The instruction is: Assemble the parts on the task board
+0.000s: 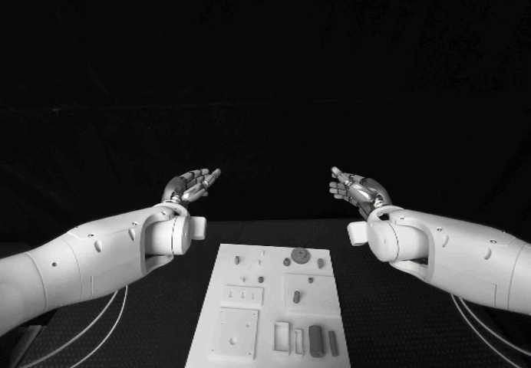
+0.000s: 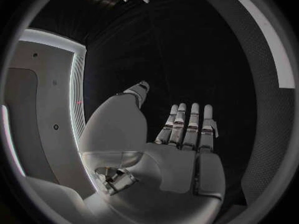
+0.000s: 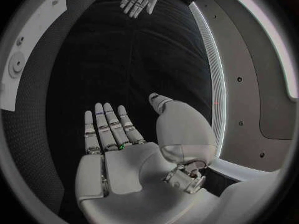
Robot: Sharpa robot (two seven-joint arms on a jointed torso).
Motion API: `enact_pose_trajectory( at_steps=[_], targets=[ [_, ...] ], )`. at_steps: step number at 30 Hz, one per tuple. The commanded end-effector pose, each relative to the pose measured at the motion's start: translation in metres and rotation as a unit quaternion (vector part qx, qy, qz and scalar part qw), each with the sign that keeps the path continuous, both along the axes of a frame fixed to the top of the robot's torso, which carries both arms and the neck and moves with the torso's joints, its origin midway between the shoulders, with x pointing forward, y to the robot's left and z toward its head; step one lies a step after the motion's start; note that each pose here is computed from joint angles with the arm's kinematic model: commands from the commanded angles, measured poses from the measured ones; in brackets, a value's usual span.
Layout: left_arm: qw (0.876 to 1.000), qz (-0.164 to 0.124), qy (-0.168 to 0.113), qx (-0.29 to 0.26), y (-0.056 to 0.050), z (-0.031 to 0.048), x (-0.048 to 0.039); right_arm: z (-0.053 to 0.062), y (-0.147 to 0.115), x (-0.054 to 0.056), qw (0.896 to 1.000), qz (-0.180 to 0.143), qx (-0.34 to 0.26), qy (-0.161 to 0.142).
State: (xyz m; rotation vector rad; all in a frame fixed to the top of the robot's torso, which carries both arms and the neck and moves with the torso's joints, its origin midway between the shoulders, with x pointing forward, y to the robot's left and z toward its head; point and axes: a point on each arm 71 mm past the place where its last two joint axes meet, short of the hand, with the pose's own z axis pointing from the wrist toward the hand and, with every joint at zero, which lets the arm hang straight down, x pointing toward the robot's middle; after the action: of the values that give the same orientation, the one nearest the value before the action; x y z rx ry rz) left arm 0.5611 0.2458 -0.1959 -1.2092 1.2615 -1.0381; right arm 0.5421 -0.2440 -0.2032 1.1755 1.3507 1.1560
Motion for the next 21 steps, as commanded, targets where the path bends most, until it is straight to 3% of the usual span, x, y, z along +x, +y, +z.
enact_pose_trajectory(
  at_steps=[1, 6, 12, 13, 16, 21],
  targets=[
    [0.997, -0.04, 0.06, -0.022, 0.002, 0.0016, 0.0121, 0.0, 0.003, 0.009, 0.994, 0.095, -0.006, 0.059],
    [0.997, -0.037, 0.07, -0.015, 0.011, 0.0132, 0.0258, 0.008, -0.007, 0.021, 0.99, 0.113, -0.023, 0.078],
    [0.997, -0.037, 0.073, -0.013, 0.014, 0.0168, 0.0296, 0.011, -0.012, 0.026, 0.988, 0.121, -0.031, 0.087],
    [0.996, -0.051, 0.077, -0.017, 0.012, 0.0041, 0.0239, 0.009, -0.013, 0.031, 0.981, 0.125, -0.145, 0.037],
    [0.996, -0.057, 0.071, -0.015, 0.014, 0.0048, 0.023, 0.008, -0.012, 0.031, 0.975, 0.13, -0.179, 0.024],
    [0.996, -0.068, 0.057, 0.005, 0.016, 0.0066, 0.0191, 0.005, -0.009, 0.03, 0.955, 0.152, -0.253, -0.001]
  ],
)
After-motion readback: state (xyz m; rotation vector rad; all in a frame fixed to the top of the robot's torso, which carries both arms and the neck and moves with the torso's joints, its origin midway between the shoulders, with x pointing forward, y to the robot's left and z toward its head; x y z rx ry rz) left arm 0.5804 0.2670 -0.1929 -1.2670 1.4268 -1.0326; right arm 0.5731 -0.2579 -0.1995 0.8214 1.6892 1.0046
